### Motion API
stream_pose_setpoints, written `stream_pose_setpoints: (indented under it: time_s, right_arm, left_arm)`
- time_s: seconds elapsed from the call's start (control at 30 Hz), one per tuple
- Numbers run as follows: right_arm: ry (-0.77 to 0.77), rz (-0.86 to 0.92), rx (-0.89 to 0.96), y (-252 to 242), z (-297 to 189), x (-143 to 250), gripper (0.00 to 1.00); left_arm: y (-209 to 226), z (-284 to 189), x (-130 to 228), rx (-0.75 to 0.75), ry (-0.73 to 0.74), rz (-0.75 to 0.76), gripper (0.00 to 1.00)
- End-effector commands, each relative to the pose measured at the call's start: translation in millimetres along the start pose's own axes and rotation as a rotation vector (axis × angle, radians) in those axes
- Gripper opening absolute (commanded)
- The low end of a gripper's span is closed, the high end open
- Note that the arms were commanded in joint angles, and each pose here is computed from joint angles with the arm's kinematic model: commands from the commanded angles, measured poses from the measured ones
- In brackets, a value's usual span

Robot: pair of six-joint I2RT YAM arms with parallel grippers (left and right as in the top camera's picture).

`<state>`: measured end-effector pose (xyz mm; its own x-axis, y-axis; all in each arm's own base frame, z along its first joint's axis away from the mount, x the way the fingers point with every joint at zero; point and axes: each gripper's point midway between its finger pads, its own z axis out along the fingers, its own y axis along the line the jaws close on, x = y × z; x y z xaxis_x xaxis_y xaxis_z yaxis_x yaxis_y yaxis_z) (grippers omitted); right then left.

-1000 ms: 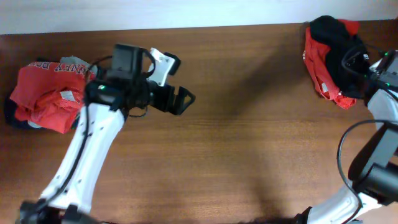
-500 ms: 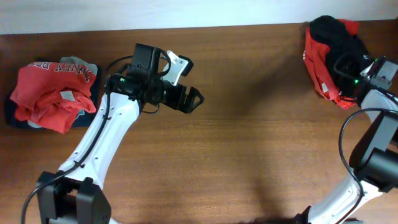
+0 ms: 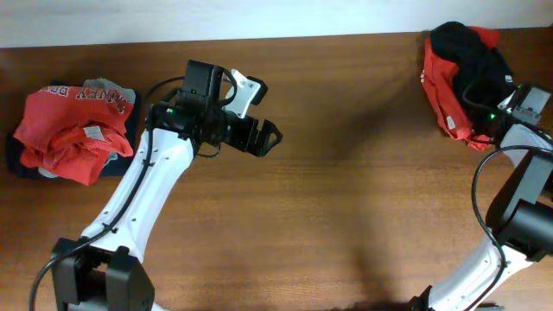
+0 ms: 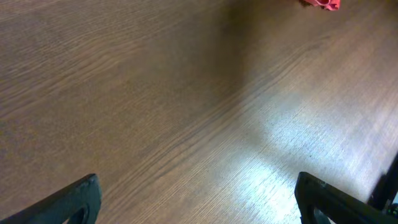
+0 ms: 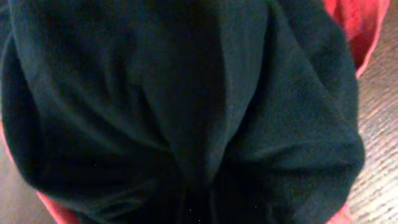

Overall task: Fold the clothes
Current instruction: 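Grasp the black shirt with the right gripper and lift it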

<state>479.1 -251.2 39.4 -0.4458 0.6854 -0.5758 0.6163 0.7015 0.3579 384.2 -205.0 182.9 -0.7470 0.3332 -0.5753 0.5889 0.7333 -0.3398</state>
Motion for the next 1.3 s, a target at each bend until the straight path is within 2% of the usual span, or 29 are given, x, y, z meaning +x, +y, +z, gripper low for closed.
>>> stream_pose_setpoints:
  time_s: [0.0, 0.2, 0.37, 0.63, 0.9, 1.1, 1.27]
  right_arm:
    - [-0.117, -0.023, -0.043, 25, -40, -51, 0.04]
    - [-0.225, -0.045, -0.089, 61, -115, -105, 0.04]
    - [-0.284, -0.061, -0.137, 87, -177, -131, 0.04]
    - [-0.38, -0.193, -0.358, 161, -296, -149, 0.04]
    - [-0.345, -0.326, -0.589, 245, -381, -105, 0.04]
    - [-0.245, -0.427, -0.743, 306, -413, -41, 0.04]
    - [-0.152, -0.468, -0.843, 343, -429, 7, 0.04]
  left_arm:
    - [0, 0, -4, -0.004, -0.006, 0.014, 0.99]
    - [0, 0, -6, -0.005, -0.014, 0.019, 0.99]
    - [-1, -7, -18, -0.011, -0.057, 0.04, 0.99]
    - [6, -64, -62, -0.066, -0.213, 0.025, 0.99]
    - [5, -131, -73, -0.13, -0.332, 0.032, 0.99]
    - [7, -181, -52, -0.191, -0.363, -0.02, 0.99]
    - [4, -201, -28, -0.213, -0.334, -0.076, 0.99]
